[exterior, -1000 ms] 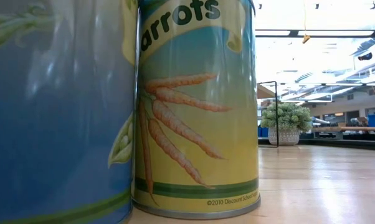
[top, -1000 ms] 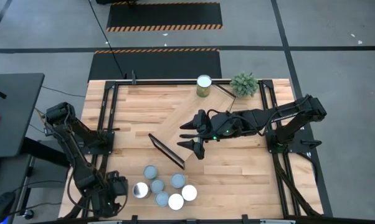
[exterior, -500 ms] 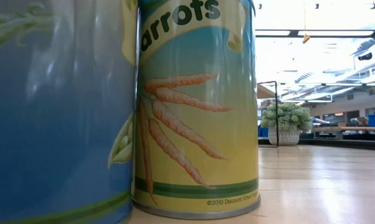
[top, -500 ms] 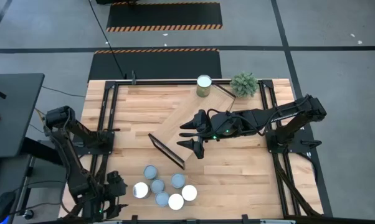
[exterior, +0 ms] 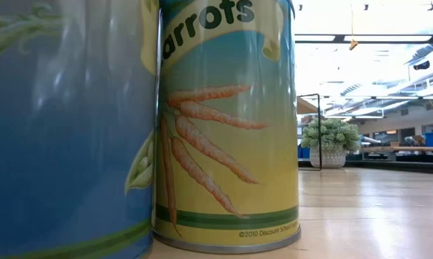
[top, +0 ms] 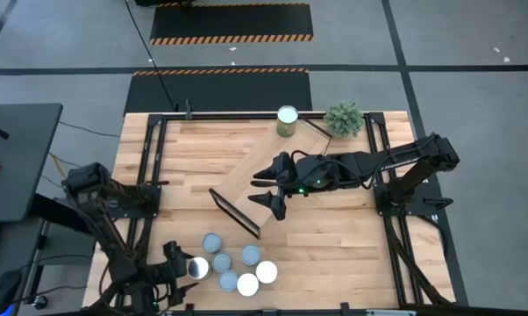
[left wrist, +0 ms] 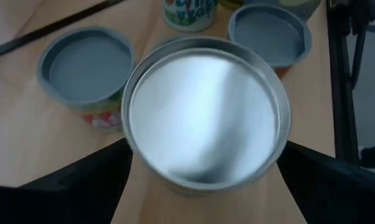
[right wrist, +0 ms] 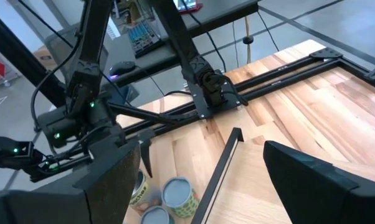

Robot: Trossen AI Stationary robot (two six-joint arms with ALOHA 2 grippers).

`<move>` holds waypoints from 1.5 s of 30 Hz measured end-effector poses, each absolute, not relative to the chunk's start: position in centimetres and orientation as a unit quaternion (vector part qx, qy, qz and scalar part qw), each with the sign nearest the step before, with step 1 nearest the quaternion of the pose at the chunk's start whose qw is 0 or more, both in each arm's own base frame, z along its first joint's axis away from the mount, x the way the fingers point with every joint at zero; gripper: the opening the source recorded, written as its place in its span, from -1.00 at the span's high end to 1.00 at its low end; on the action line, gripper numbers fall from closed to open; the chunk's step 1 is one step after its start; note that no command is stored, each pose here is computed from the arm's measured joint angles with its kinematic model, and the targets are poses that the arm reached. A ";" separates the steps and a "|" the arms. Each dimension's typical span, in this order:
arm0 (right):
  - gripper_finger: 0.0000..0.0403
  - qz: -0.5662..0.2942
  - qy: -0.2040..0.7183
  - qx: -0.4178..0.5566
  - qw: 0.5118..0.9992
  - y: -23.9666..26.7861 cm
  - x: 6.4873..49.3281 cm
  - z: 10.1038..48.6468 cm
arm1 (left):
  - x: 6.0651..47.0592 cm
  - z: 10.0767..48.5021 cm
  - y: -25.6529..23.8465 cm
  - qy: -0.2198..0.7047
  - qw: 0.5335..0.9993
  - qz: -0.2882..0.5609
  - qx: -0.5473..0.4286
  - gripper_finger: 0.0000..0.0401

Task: Pick and place cans onto a shelf
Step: Put the canned peaches on the shelf

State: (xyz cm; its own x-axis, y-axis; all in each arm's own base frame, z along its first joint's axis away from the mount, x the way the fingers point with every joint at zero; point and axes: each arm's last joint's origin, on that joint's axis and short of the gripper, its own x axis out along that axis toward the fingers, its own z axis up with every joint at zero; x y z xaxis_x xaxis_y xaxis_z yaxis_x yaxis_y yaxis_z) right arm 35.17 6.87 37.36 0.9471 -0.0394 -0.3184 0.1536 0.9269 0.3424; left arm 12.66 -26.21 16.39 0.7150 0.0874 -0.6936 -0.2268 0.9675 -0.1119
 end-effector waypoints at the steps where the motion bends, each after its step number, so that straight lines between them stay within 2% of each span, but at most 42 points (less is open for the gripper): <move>1: -0.73 -0.051 0.154 0.186 0.969 6.8 35.2 37.4 | 12.8 16.3 -26.3 0.363 0.924 0.084 -0.091 -0.99; 9: -0.73 -0.057 0.154 0.188 0.968 6.2 35.3 37.4 | 14.3 16.1 -26.5 0.347 0.931 0.073 -0.086 -0.93; 19: -0.73 -0.048 0.159 0.189 0.968 6.0 35.3 37.3 | 15.1 17.1 -25.8 0.358 0.924 0.078 -0.106 -0.53; 29: -0.73 -0.056 0.148 0.189 0.969 4.7 32.9 39.4 | 14.5 25.1 -22.2 0.343 0.923 -0.018 -0.174 -0.57; 39: -0.73 -0.059 0.178 0.186 0.965 4.1 31.0 40.1 | 17.6 30.4 -14.9 0.310 0.928 -0.072 -0.192 -0.55; 45: -0.73 -0.086 0.179 0.185 0.962 3.8 29.6 40.7 | 19.3 34.2 -12.8 0.281 0.941 -0.115 -0.153 -0.55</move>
